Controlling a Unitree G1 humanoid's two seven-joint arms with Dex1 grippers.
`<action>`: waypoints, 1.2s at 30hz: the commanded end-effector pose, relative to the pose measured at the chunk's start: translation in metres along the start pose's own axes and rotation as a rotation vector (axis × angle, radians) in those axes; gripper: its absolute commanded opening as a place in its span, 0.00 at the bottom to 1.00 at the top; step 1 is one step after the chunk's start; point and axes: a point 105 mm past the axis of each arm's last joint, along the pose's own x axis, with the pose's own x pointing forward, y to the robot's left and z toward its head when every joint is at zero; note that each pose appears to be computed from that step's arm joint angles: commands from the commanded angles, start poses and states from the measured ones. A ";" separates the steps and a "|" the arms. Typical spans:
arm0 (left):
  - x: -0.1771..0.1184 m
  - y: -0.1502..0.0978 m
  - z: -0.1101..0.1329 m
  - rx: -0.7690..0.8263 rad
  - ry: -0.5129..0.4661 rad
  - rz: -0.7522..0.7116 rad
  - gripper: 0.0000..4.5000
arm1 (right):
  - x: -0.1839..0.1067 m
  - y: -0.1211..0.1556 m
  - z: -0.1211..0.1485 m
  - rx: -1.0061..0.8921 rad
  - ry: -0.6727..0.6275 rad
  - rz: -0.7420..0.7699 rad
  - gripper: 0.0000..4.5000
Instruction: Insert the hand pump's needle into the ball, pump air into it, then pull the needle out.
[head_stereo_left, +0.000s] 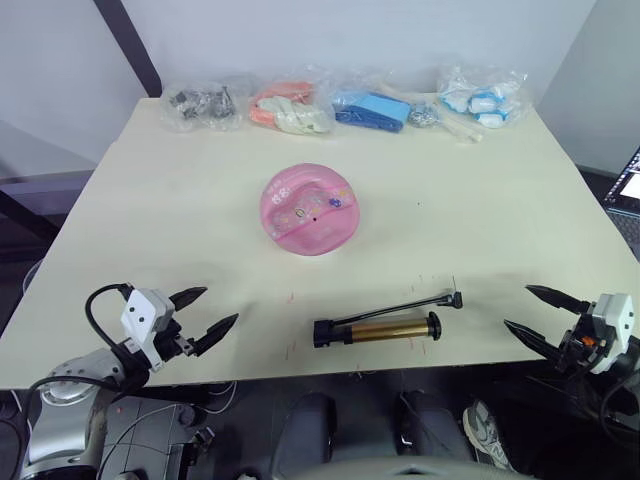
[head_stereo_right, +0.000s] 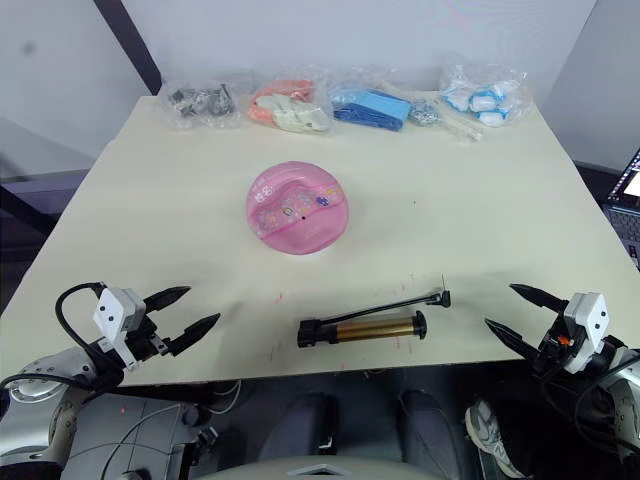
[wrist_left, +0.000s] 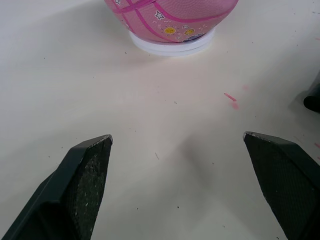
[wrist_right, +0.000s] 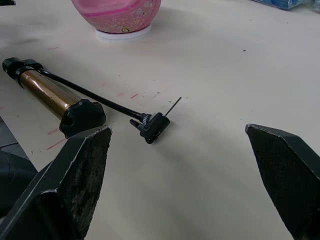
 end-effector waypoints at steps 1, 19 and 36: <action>0.000 0.000 0.010 0.034 -0.020 -0.012 0.99 | -0.002 -0.001 0.007 -0.040 -0.019 -0.004 1.00; 0.014 -0.014 0.028 0.136 -0.035 -0.169 0.99 | -0.010 0.002 0.008 -0.032 -0.034 0.034 1.00; 0.100 -0.095 0.089 0.282 -0.066 -0.586 0.99 | -0.018 0.021 0.032 -0.066 -0.103 0.217 1.00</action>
